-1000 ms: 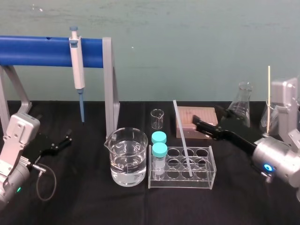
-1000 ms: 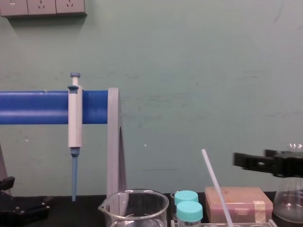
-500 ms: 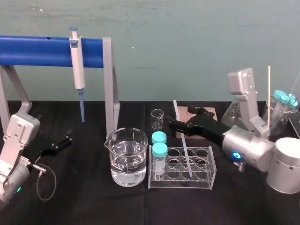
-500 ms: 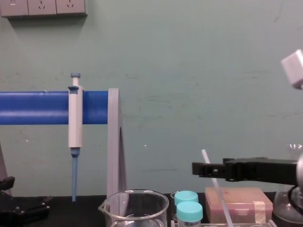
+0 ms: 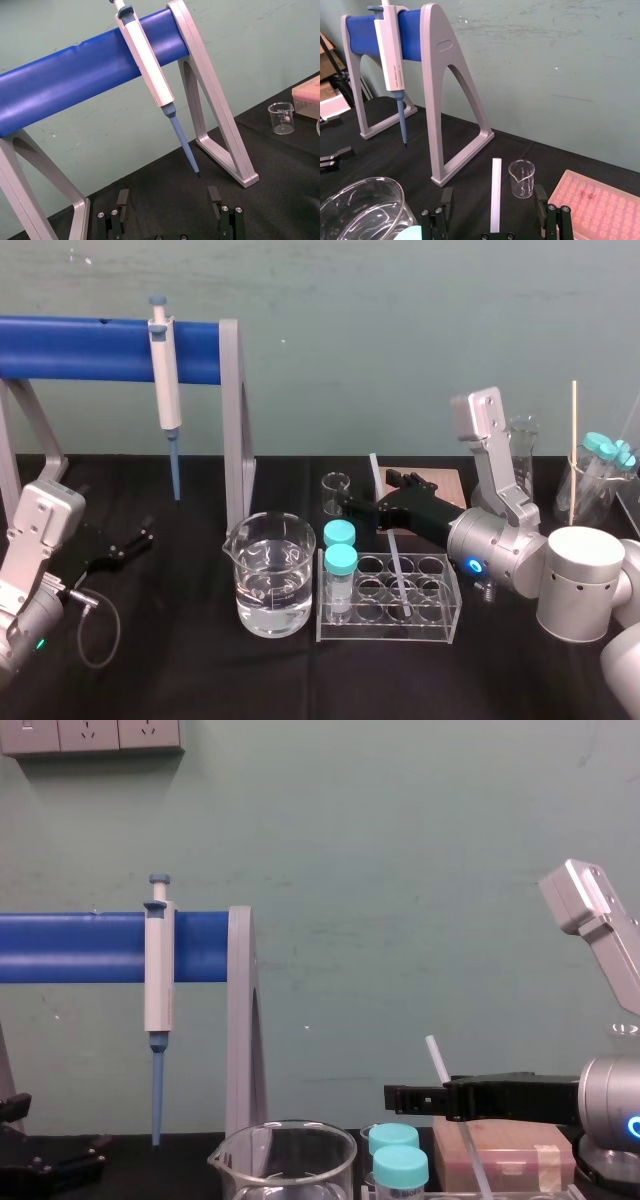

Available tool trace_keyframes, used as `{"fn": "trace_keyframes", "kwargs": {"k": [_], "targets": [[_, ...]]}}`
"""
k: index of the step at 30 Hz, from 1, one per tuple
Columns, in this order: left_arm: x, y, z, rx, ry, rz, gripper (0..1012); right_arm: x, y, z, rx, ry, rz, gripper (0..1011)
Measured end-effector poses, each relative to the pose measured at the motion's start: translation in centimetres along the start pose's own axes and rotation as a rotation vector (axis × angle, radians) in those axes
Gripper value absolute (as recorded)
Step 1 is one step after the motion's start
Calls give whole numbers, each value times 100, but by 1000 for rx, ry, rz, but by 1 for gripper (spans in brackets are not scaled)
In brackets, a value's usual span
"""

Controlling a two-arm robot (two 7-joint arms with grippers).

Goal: Pick up the stirring rod with one hand, then place it down.

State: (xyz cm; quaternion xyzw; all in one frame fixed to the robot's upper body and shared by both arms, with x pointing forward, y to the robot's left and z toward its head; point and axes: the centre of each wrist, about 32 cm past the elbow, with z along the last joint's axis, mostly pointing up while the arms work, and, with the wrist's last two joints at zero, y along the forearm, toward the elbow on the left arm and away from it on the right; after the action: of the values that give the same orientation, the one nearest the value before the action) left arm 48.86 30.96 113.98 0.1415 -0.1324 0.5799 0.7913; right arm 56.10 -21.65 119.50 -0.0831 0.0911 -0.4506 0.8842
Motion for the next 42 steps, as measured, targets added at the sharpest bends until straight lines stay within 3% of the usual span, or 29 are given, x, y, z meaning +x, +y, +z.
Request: {"fn": "trace_keyframes", "kwargs": {"k": [5, 10, 21, 27, 31, 34, 38, 42], "targets": [[0, 0, 0, 0, 0, 0, 1000, 2, -3, 3, 1, 1, 2, 1000], [0, 0, 0, 0, 0, 0, 1000, 4, -7, 7, 3, 1, 3, 908], [0, 0, 0, 0, 0, 0, 1000, 6, -12, 10, 5, 5, 7, 595], [0, 0, 0, 0, 0, 0, 1000, 7, -14, 10, 6, 6, 8, 372], [0, 0, 0, 0, 0, 0, 1000, 7, -15, 10, 6, 6, 8, 288], [0, 0, 0, 0, 0, 0, 1000, 7, -15, 10, 6, 6, 9, 153], [0, 0, 0, 0, 0, 0, 1000, 7, -15, 10, 6, 6, 10, 72], [0, 0, 0, 0, 0, 0, 1000, 8, -16, 10, 6, 6, 10, 72]]}}
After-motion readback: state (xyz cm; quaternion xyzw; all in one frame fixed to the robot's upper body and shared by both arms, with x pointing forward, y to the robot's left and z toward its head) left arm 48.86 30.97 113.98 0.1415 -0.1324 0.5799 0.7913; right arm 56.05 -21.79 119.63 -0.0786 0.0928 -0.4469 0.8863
